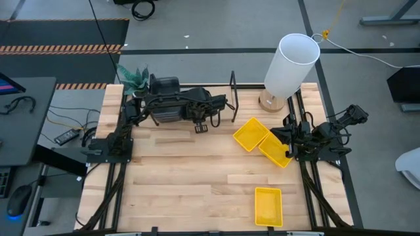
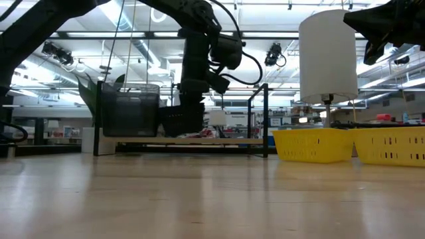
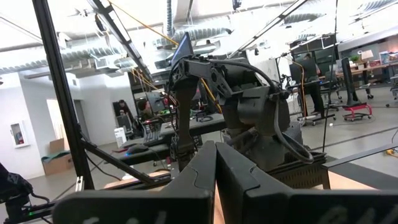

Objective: Stack baskets on shelf by color
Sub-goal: Put the black stacked baskets on the shelf

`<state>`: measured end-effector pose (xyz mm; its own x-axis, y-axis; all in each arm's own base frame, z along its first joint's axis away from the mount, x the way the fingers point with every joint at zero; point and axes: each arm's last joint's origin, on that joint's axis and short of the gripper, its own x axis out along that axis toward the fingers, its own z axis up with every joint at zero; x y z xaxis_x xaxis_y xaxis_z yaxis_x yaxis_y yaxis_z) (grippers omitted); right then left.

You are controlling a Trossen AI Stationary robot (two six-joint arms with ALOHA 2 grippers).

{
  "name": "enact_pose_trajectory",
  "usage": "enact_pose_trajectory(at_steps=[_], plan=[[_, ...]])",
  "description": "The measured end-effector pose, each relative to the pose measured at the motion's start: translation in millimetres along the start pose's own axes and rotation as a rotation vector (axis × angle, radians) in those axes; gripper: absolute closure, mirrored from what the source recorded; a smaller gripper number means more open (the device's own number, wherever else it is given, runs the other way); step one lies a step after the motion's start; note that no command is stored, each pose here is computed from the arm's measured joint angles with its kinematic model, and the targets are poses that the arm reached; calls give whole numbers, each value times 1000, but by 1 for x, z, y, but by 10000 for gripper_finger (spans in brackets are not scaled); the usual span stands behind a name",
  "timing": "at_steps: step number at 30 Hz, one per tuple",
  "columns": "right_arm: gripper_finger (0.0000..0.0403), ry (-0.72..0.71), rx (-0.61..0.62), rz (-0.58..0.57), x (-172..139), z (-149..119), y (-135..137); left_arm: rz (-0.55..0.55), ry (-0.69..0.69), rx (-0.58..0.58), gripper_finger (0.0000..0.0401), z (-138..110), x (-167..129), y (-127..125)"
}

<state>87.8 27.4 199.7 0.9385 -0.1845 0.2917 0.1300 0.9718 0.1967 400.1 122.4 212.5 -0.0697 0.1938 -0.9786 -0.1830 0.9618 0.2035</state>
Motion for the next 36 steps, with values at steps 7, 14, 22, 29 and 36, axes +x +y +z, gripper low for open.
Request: enact_pose_trajectory(at_steps=[7, 14, 22, 29, 36], plan=[[387, 0, 0, 1, 0, 0, 0, -5, 24, -15, 324, -2, -1, -4], [387, 0, 0, 0, 0, 0, 0, -32, 44, -57, 280, -4, -1, -6], [387, 0, 0, 0, 0, 0, 0, -37, 57, -137, 285, -5, -1, -6], [387, 0, 0, 0, 0, 0, 0, -35, 65, -206, 312, -6, -1, -6], [387, 0, 0, 0, 0, 0, 0, -33, 58, -268, 338, -5, -1, -6]])
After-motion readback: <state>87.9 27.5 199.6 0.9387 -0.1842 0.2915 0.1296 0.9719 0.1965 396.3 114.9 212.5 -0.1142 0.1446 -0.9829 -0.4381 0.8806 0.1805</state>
